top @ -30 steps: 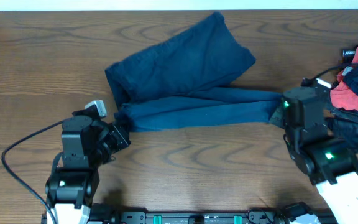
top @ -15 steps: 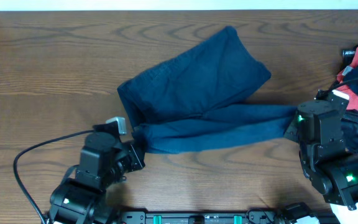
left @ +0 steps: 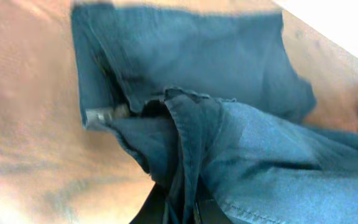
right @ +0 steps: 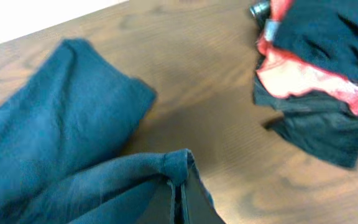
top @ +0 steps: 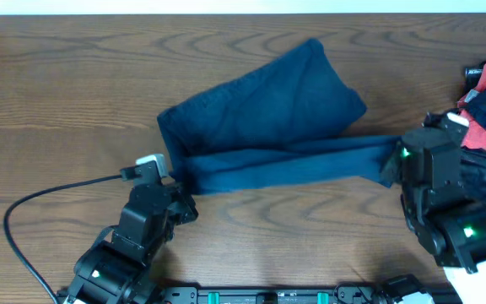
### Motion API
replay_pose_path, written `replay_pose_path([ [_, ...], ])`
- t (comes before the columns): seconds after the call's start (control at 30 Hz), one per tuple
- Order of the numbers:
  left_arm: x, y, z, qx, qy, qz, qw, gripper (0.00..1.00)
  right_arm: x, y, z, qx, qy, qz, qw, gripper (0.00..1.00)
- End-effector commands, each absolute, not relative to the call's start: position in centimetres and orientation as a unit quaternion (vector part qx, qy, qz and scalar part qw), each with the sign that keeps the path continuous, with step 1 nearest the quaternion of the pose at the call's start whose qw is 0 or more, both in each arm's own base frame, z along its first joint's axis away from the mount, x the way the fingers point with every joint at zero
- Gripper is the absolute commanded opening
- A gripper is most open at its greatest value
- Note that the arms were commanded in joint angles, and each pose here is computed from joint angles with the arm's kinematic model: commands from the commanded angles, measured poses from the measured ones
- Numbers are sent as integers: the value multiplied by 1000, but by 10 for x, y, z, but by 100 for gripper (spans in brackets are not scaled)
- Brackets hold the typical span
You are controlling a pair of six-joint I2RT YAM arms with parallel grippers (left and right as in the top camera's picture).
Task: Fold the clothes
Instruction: 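Lift the leg hems and fold them up toward the waistband, then carry the folded hems to the top edge and lay them down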
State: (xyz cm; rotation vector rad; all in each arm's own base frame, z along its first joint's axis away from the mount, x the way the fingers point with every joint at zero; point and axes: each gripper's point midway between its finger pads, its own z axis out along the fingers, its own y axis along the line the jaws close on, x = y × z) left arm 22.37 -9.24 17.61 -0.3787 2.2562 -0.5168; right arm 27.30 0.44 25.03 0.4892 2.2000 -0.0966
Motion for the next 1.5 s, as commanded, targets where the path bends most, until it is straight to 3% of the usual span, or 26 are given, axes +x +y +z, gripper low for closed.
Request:
replay_pose_path([
  [0.0,242,-61,195,-198,859,-135,452,6,294,4,254,177,879,-62,438,2],
  [0.37,274,-56,185,-211,855,-70,469,6,350,31,227,122,896,-55,424,1],
  [0.8,304,-58,195,-210,831,-48,512,6,380,48,258,62,875,-40,478,1],
  [1.2,322,-42,181,-223,826,18,517,6,397,61,203,47,911,-38,408,1],
  [1.47,331,-33,165,-227,834,39,501,6,405,70,196,40,931,-34,362,1],
])
